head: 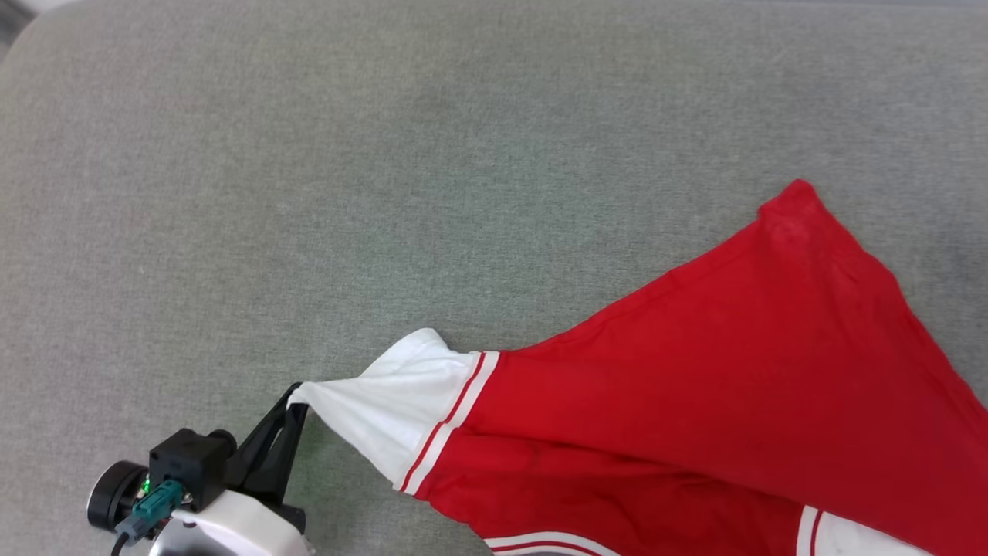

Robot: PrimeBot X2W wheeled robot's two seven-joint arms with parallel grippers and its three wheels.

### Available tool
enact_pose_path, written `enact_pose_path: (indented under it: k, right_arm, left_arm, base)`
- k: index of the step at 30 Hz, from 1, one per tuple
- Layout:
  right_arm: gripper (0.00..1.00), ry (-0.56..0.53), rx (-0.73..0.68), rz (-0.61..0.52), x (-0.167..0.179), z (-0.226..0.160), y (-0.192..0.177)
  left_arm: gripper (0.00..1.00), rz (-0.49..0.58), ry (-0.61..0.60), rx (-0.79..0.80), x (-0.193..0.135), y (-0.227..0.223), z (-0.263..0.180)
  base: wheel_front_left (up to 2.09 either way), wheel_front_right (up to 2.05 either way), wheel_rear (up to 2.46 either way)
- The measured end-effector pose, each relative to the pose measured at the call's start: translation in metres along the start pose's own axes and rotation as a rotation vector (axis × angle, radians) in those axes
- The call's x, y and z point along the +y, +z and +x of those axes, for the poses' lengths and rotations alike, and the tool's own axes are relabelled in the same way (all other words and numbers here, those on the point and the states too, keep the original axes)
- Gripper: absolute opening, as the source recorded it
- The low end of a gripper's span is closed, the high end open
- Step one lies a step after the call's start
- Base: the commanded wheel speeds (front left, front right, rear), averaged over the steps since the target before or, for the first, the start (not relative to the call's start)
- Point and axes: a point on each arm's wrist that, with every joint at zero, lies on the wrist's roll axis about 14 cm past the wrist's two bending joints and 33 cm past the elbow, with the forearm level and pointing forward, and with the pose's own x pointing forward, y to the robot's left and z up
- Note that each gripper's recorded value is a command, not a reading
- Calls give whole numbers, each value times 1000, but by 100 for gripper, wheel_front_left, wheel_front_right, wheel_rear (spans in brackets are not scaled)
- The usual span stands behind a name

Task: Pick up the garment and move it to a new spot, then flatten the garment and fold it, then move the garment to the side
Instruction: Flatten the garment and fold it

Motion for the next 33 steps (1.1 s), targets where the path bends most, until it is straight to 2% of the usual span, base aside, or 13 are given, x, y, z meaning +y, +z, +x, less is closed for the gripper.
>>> enact_pose_path:
  k: [5, 11, 19, 25, 26, 27, 33]
  right_arm:
    - [100, 59, 57, -51, 20, 41, 24]
    - [100, 92, 190, -89, 40, 96, 23]
    - [100, 161, 349, -123, 65, 157, -16]
    - [98, 197, 424, -153, 74, 171, -43]
    - [18, 198, 419, -150, 73, 172, -44]
    - [0, 198, 411, -146, 72, 172, -43]
    - [0, 200, 342, -117, 71, 168, -34]
  left_arm:
    - [0, 2, 4, 2, 0, -1, 5]
    - [0, 6, 15, 12, 3, -4, 11]
    - [0, 4, 20, 31, 6, -12, 23]
    - [0, 1, 29, 44, 8, -17, 25]
    - [0, 2, 29, 43, 8, -17, 25]
    - [0, 3, 29, 40, 9, -16, 26]
    - [0, 7, 22, 20, 7, -10, 26]
  base:
    - [0, 0, 0]
    - [0, 0, 0]
    - [0, 0, 0]
    - [0, 0, 0]
    - [0, 0, 0]
    - [0, 0, 0]
    - [0, 0, 0]
